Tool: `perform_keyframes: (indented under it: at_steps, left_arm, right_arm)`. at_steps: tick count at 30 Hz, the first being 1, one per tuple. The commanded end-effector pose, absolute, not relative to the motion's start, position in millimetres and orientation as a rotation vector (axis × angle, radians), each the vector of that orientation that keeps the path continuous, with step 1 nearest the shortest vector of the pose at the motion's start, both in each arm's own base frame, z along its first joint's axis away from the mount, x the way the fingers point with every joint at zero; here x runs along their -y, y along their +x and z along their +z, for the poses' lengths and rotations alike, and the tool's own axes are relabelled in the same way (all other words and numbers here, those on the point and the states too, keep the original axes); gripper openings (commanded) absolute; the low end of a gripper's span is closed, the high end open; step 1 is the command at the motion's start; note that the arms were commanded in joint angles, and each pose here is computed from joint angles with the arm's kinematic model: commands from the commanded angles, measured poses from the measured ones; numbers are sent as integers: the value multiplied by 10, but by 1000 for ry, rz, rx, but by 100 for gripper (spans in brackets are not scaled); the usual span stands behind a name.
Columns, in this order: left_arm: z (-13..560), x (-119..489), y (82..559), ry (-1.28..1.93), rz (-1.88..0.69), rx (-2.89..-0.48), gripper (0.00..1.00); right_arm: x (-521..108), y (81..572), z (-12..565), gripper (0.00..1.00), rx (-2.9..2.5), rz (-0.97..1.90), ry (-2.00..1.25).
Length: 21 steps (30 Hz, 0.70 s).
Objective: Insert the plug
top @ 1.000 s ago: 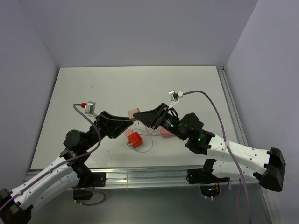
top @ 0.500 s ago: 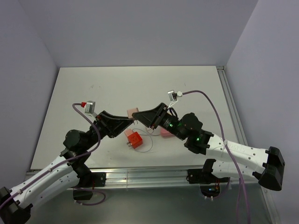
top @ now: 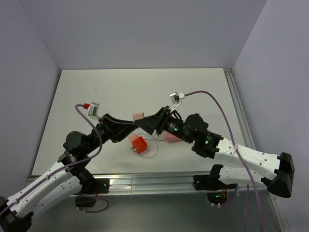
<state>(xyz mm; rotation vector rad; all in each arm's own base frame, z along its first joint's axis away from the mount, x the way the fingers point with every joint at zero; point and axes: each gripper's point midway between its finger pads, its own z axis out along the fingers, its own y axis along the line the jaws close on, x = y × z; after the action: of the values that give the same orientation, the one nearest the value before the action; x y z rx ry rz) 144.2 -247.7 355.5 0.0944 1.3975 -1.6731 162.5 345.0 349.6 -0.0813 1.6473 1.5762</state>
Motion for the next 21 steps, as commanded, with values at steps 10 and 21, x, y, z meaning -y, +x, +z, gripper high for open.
perform_keyframes:
  at_steps: [10, 21]
  left_arm:
    - [3277, 2521, 979, 447, -1627, -1590, 0]
    - [3281, 2508, 739, 581, -1689, -1595, 0]
  right_arm:
    - [-2966, 1213, 3299, 67, -1832, 1320, -725]
    - [-2985, 847, 3271, 59, -1782, 1487, -967]
